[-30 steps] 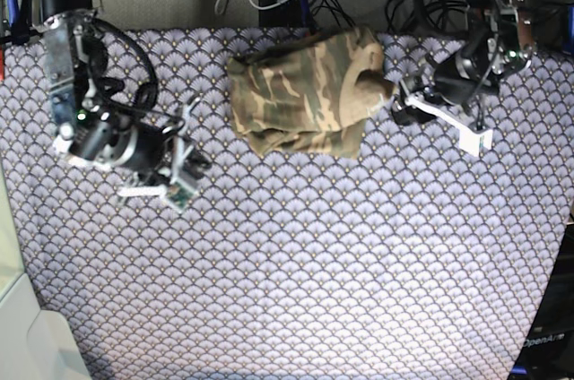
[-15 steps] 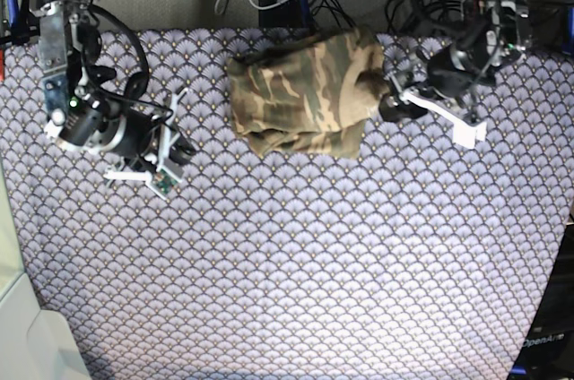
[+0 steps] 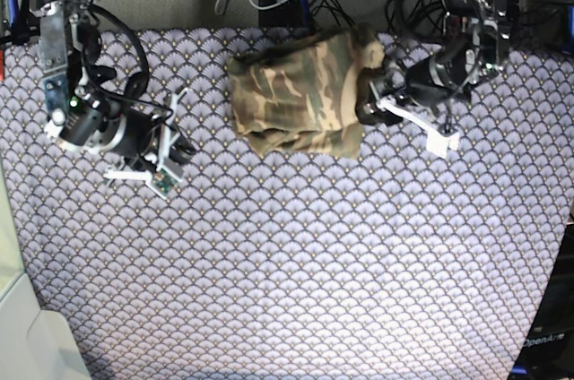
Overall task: Fold the T-shirt properly
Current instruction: 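Grasp the bundle's side edge with the left gripper and pull it outward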
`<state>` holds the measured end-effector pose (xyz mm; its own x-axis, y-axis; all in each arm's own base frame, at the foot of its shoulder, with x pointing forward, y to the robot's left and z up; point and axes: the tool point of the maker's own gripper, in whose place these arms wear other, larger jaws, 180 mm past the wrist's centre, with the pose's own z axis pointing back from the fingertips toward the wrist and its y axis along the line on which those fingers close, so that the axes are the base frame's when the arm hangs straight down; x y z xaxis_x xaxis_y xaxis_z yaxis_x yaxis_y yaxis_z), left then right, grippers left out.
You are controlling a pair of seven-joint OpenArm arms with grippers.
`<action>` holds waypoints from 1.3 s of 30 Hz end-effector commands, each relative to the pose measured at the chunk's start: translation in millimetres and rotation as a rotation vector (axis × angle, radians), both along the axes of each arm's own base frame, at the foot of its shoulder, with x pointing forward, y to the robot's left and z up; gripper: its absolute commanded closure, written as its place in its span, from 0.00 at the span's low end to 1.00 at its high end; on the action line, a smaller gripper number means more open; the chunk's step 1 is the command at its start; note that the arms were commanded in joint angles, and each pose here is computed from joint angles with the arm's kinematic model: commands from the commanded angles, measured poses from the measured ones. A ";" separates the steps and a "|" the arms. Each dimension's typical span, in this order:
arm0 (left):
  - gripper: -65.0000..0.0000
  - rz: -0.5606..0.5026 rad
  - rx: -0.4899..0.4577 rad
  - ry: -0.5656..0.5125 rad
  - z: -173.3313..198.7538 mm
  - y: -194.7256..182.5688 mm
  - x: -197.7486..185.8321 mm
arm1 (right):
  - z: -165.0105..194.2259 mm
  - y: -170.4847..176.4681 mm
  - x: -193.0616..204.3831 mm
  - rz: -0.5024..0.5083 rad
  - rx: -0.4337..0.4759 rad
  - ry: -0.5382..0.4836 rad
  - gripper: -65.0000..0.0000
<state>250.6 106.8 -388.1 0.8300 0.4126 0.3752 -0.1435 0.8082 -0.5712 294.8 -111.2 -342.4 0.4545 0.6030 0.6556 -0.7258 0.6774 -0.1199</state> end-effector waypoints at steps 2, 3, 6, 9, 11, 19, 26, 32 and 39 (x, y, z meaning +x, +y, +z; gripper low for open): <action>0.51 -0.002 -0.009 -0.023 6.2 -0.9 5.3 | 11.0 1.9 6.6 0.009 0.018 -0.039 0.83; 0.51 -0.009 -0.010 -0.020 5.8 -3.0 4.5 | 11.0 1.9 6.6 0.009 0.018 -0.039 0.83; 0.51 -0.064 -0.011 -0.009 2.9 -17.4 -1.4 | 11.5 1.9 7.1 0.009 0.018 -0.040 0.83; 0.51 -0.092 -0.018 -0.003 1.5 -26.8 -5.0 | 12.2 6.4 7.6 0.009 0.032 -0.042 0.83; 0.51 -0.101 -0.019 -0.002 1.4 -29.5 -5.5 | 12.2 6.9 7.6 0.009 0.034 -0.042 0.83; 0.98 -0.093 -0.018 0.019 -6.2 -26.5 -0.8 | 11.8 8.3 7.6 0.008 0.038 -0.041 0.83; 0.99 -0.091 -0.022 -0.009 1.8 -28.1 3.8 | 11.7 7.6 7.6 0.008 0.035 -0.041 0.83; 0.99 -0.103 -0.024 -0.155 47.8 -33.1 35.5 | 12.2 8.1 8.1 0.008 0.037 -0.042 0.83; 0.99 -0.095 -0.022 -0.212 63.7 -32.6 71.4 | 11.7 8.1 7.6 0.007 0.037 -0.041 0.83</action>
<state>314.8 74.6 -335.4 0.7906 0.3394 0.5097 0.0357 0.8055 -0.5915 295.1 -104.9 -343.0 0.4563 0.5911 0.6651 -0.7257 0.6797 -0.1063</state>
